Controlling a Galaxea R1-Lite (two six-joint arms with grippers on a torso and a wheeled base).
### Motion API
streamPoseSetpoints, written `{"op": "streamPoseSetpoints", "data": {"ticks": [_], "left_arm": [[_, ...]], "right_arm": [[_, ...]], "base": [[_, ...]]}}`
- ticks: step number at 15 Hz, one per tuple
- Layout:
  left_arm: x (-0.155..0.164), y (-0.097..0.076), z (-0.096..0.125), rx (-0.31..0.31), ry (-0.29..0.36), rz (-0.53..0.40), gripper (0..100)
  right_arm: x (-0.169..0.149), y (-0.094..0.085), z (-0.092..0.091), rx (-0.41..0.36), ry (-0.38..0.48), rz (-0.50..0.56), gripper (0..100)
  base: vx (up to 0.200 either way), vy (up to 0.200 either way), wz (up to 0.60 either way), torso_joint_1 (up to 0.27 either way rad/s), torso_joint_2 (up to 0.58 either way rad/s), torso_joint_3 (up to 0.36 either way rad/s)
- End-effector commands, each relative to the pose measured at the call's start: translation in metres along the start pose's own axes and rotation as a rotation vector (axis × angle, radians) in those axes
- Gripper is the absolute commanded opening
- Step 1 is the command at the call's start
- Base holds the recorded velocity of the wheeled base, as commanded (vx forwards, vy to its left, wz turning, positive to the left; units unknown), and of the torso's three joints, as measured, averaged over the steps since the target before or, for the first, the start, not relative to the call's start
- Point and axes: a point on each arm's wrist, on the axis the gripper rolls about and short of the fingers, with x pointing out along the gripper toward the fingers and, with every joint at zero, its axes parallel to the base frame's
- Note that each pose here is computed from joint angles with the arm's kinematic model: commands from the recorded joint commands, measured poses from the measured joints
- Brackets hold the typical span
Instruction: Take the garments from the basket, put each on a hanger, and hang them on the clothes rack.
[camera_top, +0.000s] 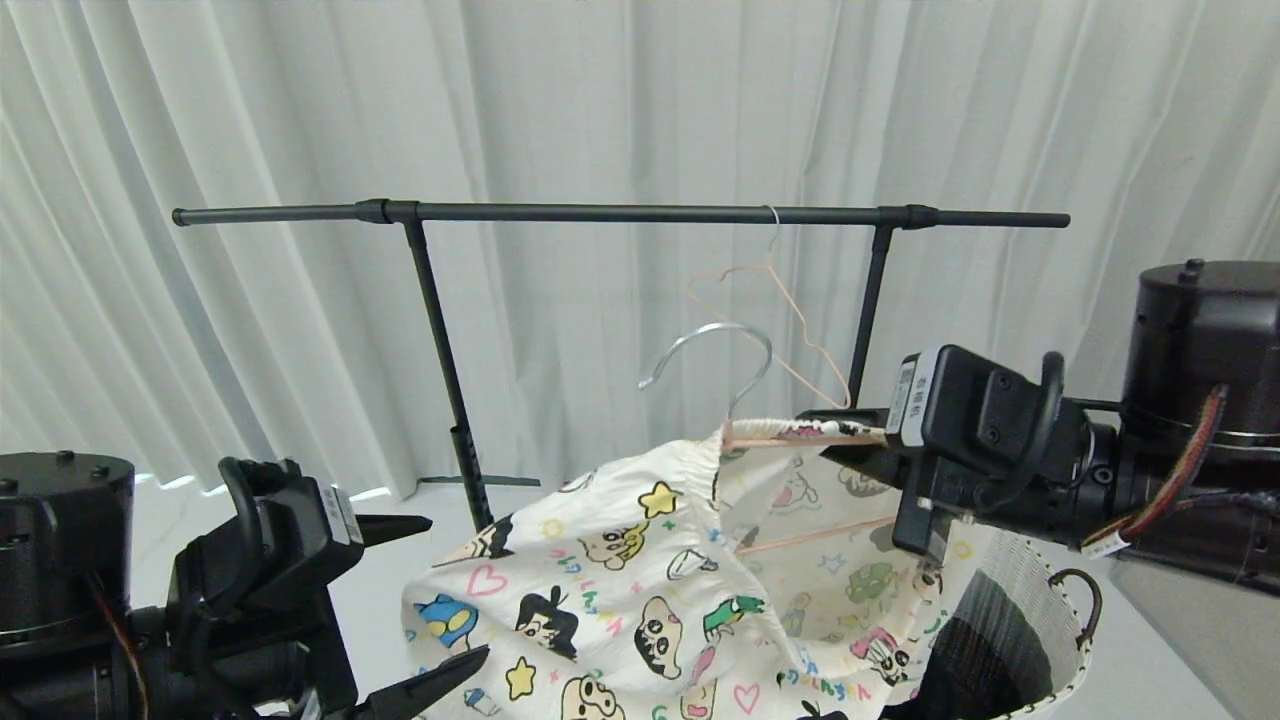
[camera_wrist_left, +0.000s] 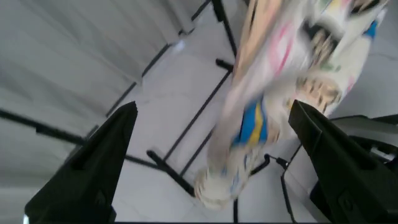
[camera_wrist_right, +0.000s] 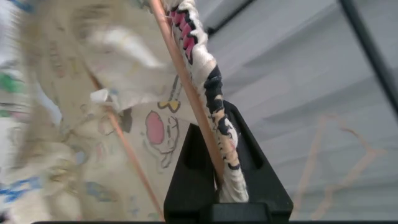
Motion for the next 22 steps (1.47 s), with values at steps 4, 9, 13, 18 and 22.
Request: {"op": "streamPoseSetpoints", "data": {"ticks": [4, 9, 13, 18, 22], "left_arm": [[0.006, 0.006, -0.029, -0.134, 0.122, 0.018, 100], [0.011, 0.013, -0.024, -0.165, 0.112, 0.025, 100], [0.009, 0.017, -0.030, -0.189, 0.131, 0.054, 0], [-0.003, 0.037, -0.054, -0.309, 0.209, 0.182, 0], [-0.005, 0.036, -0.055, -0.304, 0.208, 0.190, 0]], "right_arm": [[-0.004, -0.007, 0.002, -0.005, -0.026, -0.047, 0], [-0.005, -0.006, 0.004, -0.008, -0.038, -0.050, 0], [-0.005, -0.006, 0.004, -0.008, -0.040, -0.050, 0], [-0.006, -0.007, 0.001, -0.004, -0.030, -0.055, 0], [-0.006, -0.009, -0.003, -0.001, -0.017, -0.065, 0]], "base": [[0.000, 0.000, 0.00, 0.000, 0.00, 0.000], [0.000, 0.000, 0.00, 0.000, 0.00, 0.000], [0.000, 0.000, 0.00, 0.000, 0.00, 0.000], [0.000, 0.000, 0.00, 0.000, 0.00, 0.000], [0.000, 0.000, 0.00, 0.000, 0.00, 0.000]]}}
